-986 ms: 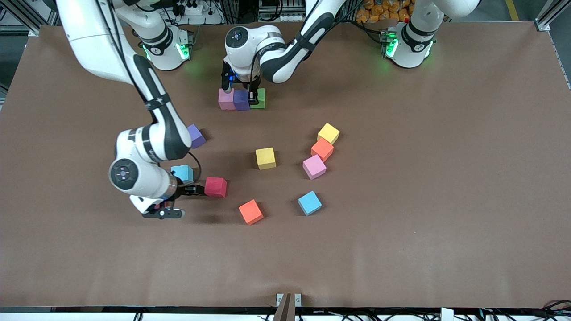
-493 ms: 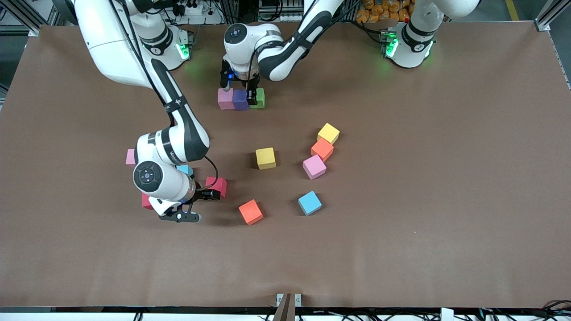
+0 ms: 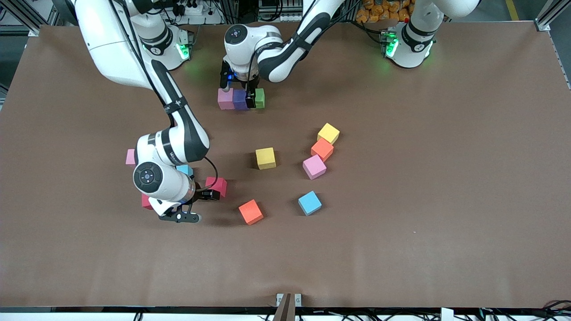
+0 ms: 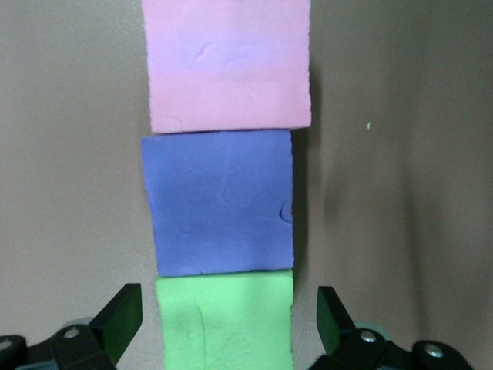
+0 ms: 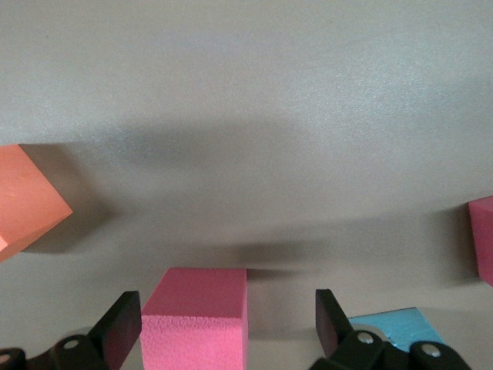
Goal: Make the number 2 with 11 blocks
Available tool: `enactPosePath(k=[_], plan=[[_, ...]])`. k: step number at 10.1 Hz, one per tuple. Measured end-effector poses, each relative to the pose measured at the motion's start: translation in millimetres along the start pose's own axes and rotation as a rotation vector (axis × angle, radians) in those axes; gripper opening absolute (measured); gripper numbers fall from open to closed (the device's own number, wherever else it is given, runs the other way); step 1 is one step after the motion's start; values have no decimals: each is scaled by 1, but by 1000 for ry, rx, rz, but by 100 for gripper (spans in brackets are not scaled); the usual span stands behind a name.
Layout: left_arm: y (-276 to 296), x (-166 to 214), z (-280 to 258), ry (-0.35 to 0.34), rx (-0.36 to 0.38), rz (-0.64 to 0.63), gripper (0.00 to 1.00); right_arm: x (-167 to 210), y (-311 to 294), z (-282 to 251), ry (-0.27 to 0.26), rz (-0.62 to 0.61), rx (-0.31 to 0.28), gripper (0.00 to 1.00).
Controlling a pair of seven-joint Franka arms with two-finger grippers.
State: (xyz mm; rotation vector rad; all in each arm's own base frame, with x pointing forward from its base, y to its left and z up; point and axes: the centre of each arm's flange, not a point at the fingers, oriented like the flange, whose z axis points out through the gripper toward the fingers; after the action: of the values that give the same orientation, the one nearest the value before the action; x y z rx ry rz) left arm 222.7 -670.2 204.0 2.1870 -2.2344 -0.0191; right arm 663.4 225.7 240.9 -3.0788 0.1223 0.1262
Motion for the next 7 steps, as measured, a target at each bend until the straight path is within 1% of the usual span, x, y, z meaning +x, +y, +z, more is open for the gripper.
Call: enactPosePath(k=[2, 4, 7], plan=[[-1, 3, -11, 16, 9, 2, 100, -8, -17, 10, -14, -24, -4, 100], [-4, 3, -31, 14, 17, 3, 100, -14, -28, 22, -28, -26, -13, 100], [-20, -8, -90, -8, 33, -3, 100, -15, -26, 30, -38, -18, -19, 100]])
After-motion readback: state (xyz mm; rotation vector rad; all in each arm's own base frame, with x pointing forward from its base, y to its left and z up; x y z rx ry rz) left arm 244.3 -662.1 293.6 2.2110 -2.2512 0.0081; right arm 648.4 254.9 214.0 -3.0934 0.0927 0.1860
